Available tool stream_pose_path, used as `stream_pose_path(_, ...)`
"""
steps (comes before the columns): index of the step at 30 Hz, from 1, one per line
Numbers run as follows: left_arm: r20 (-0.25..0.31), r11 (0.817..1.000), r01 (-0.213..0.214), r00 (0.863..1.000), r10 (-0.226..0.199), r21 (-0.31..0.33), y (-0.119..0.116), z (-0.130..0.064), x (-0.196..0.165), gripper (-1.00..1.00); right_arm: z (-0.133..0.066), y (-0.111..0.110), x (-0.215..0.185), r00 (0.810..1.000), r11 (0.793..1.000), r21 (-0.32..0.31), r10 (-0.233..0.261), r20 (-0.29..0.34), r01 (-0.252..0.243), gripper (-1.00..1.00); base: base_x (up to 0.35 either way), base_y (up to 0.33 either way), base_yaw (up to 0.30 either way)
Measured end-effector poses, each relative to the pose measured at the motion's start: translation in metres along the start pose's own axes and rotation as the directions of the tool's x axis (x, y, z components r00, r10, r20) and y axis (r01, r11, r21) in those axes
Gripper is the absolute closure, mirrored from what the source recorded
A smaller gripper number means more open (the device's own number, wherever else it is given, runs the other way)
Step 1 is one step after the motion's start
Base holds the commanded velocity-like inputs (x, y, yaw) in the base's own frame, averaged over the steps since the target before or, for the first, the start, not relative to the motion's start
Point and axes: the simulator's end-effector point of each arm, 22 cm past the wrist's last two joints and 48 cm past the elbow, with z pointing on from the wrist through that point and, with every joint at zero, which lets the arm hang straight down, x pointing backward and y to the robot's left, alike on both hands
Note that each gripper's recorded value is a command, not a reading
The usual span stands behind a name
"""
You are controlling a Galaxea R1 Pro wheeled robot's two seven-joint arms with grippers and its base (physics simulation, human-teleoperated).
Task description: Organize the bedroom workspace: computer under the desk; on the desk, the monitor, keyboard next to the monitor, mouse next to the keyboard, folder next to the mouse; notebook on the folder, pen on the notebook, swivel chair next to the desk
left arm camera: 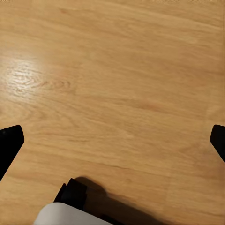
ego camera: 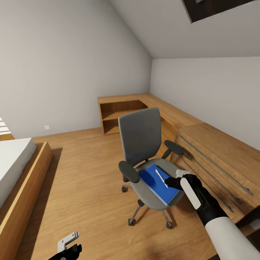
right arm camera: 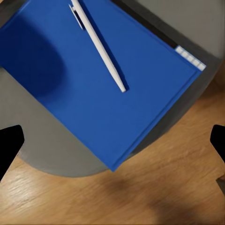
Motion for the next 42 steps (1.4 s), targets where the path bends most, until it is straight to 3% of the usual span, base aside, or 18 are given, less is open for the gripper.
stream_pose_path(18,0.021,1.000,0.000,1.000,0.000,0.015,-0.005,-0.006,-0.008,-1.00,-0.013,0.002,-0.022,0.996,1.000,-0.002,0.014,0.085,-0.014,-1.00,0.066,-0.053,0.009)
stream_pose_path(29,0.027,1.000,0.001,1.000,-0.001,0.017,-0.006,-0.007,-0.010,-1.00,-0.015,0.003,-0.024,0.996,1.000,0.001,0.008,0.092,-0.008,-1.00,0.002,-0.002,0.230)
stream_pose_path(35,0.002,1.000,-0.005,1.000,0.005,0.000,0.001,-0.003,0.002,-1.00,-0.015,0.001,-0.023,0.996,1.000,0.009,-0.003,0.093,0.002,-1.00,0.136,-0.019,0.086)
stream_pose_path(42,0.060,1.000,0.024,0.998,-0.024,-0.001,0.001,-0.002,-0.008,-1.00,-0.011,0.000,-0.020,0.996,1.000,0.013,-0.001,0.088,0.000,-1.00,0.271,-0.062,0.009)
